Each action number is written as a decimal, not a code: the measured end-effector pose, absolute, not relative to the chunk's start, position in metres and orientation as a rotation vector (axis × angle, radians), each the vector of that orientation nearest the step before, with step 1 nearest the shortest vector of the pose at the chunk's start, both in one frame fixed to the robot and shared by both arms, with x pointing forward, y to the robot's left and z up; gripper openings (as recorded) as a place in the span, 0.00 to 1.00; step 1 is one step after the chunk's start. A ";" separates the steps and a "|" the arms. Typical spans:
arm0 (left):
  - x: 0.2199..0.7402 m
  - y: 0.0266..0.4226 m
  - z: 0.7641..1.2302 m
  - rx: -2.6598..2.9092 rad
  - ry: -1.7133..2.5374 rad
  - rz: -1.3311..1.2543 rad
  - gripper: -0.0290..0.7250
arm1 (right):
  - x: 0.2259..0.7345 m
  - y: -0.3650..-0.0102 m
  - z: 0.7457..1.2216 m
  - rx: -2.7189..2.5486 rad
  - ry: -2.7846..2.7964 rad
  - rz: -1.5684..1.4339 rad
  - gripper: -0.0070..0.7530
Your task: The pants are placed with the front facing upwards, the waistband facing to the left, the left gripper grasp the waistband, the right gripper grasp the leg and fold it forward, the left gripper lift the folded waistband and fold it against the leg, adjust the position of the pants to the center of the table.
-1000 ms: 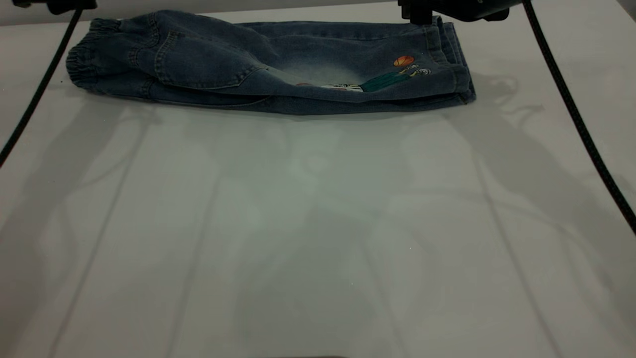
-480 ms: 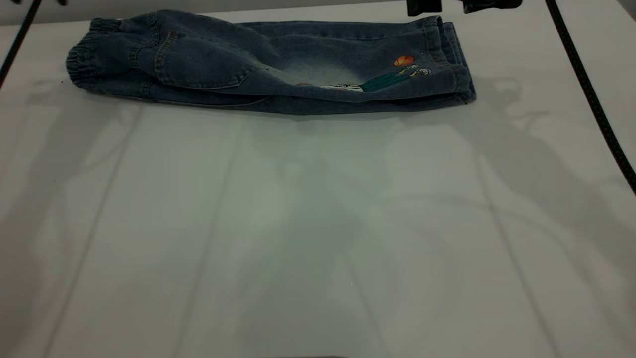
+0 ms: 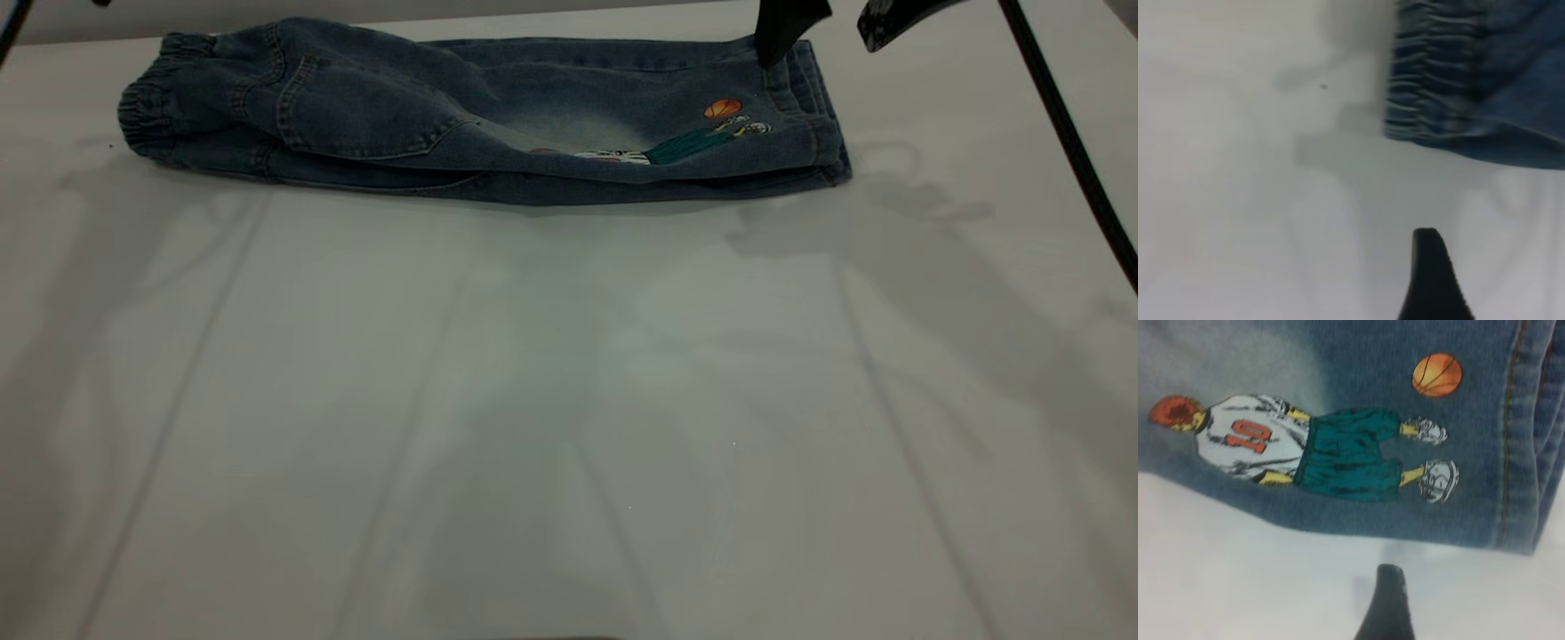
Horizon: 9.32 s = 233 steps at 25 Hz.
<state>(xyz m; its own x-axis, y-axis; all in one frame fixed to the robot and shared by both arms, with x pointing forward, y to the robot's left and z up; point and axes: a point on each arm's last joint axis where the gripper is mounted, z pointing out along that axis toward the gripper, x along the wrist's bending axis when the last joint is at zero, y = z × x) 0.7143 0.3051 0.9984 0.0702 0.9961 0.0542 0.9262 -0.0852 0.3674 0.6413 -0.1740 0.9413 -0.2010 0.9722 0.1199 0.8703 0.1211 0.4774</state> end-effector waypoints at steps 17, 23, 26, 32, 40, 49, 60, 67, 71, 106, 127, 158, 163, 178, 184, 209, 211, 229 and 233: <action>0.735 0.372 0.958 1.891 1.941 0.247 0.61 | 0.636 -0.101 0.963 1.627 2.341 0.754 0.71; 0.750 0.370 0.941 1.846 1.843 0.317 0.61 | 0.632 -0.082 0.938 1.616 2.392 0.735 0.71; 0.756 0.364 0.924 1.774 1.808 0.253 0.61 | 0.633 -0.080 0.939 1.609 2.383 0.754 0.71; 0.762 0.361 0.884 1.729 1.806 0.188 0.61 | 0.643 -0.075 0.956 1.579 2.345 0.828 0.71; 0.762 0.373 0.894 1.710 1.812 0.244 0.61 | 0.648 -0.072 0.952 1.562 2.348 0.835 0.71; 0.759 0.400 0.892 1.657 1.862 0.261 0.61 | 0.649 -0.071 0.949 1.550 2.356 0.829 0.71; 0.767 0.376 0.840 1.533 1.883 0.125 0.60 | 0.651 -0.071 0.951 1.523 2.343 0.853 0.71; 0.771 0.367 0.837 1.438 1.864 0.071 0.26 | 0.666 -0.066 0.940 1.452 2.220 0.984 0.71; 0.771 0.366 0.837 1.422 1.864 0.055 0.08 | 0.680 -0.062 0.925 1.456 2.070 1.119 0.71; 0.743 0.260 1.006 1.740 1.324 -0.039 0.07 | 0.635 -0.010 0.892 1.544 2.365 0.989 0.66; 0.708 0.115 1.014 2.002 1.028 -0.083 0.07 | 0.663 -0.191 1.030 1.741 2.162 0.818 0.66; 0.676 0.049 0.966 2.426 1.051 0.078 0.73 | 0.632 -0.228 1.095 1.734 2.090 0.822 0.66; 0.684 0.058 0.941 2.435 1.272 0.160 0.73 | 0.632 -0.227 1.095 1.747 2.095 0.830 0.66; 0.690 0.040 0.855 2.468 1.256 0.174 0.66 | 0.631 -0.226 1.094 1.757 2.112 0.833 0.66; 0.686 0.046 0.852 2.519 1.367 0.141 0.65 | 0.630 -0.226 1.094 1.762 2.122 0.824 0.66; 0.706 0.041 1.010 2.349 1.337 0.349 0.65 | 0.534 -0.243 1.234 1.518 1.937 0.996 0.66; 0.701 0.044 1.036 2.317 1.300 0.384 0.65 | 0.507 -0.247 1.253 1.499 1.912 1.021 0.66; 0.535 0.138 1.275 1.971 1.104 0.627 0.65 | 0.262 -0.271 1.304 1.278 1.733 1.372 0.66; 0.484 0.166 1.277 1.988 1.106 0.622 0.65 | 0.233 -0.275 1.275 1.278 1.735 1.373 0.66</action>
<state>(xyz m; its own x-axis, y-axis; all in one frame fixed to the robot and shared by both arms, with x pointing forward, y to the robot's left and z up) 0.4840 0.1661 1.2773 0.5054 0.8615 0.0491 0.4896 -0.3331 0.8058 0.2330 -0.2751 1.2750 -0.3744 0.9198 0.1170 0.3248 0.0119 0.9457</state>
